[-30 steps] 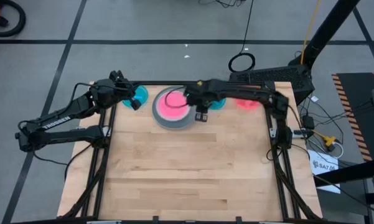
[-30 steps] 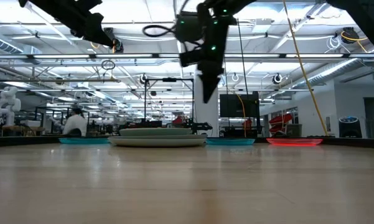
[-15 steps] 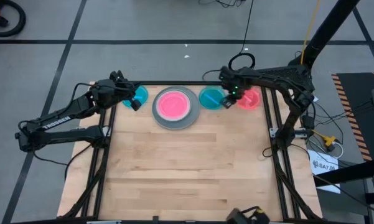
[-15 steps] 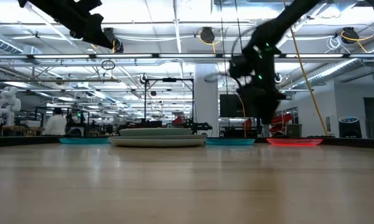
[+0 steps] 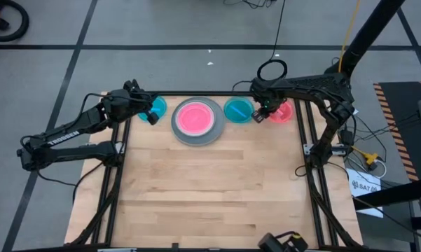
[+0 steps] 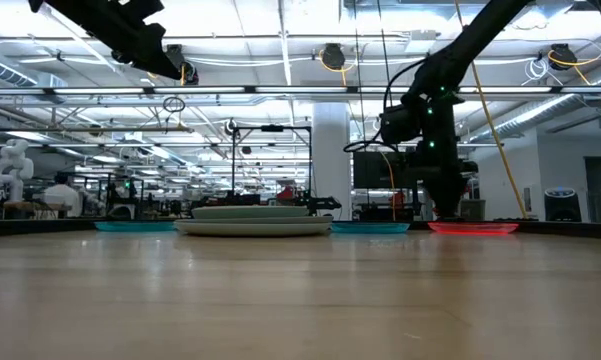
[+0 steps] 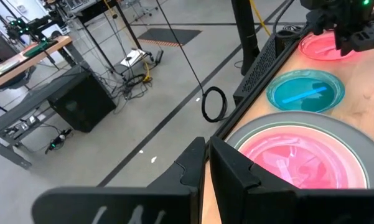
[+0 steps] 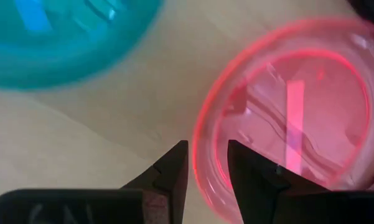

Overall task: Stack plastic plates
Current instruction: Stack the pink plate on top of the pink plate

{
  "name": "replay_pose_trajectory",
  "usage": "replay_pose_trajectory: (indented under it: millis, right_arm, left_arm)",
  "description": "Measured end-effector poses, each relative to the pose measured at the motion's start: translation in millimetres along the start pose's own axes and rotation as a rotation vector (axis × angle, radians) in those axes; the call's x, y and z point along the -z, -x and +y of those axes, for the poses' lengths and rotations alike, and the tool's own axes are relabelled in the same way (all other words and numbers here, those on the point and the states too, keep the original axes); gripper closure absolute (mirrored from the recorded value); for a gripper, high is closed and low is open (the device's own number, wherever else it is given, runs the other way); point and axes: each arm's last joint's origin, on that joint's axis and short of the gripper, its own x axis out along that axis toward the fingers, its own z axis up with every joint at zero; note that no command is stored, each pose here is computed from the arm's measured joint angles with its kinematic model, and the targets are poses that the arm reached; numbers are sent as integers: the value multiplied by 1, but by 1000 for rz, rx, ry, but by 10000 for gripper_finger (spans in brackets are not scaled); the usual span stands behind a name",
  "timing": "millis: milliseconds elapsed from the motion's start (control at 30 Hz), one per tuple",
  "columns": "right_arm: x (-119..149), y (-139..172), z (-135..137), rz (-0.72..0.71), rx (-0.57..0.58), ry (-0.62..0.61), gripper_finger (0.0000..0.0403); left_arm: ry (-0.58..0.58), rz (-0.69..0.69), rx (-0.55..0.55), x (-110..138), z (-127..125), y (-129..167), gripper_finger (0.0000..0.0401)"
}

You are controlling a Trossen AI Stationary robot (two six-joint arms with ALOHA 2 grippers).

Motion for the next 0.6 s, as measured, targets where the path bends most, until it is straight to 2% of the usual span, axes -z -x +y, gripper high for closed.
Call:
replay_pose_trajectory:
  millis: [233,600]
  right_arm:
    - [-7,-5,2,-43,-6,-10,298]
    - [-13,-27,6,-1,45,-9,298]
  left_arm:
    - [-1,1,0,0,0,0,371]
    - [-1,3,0,0,0,0,371]
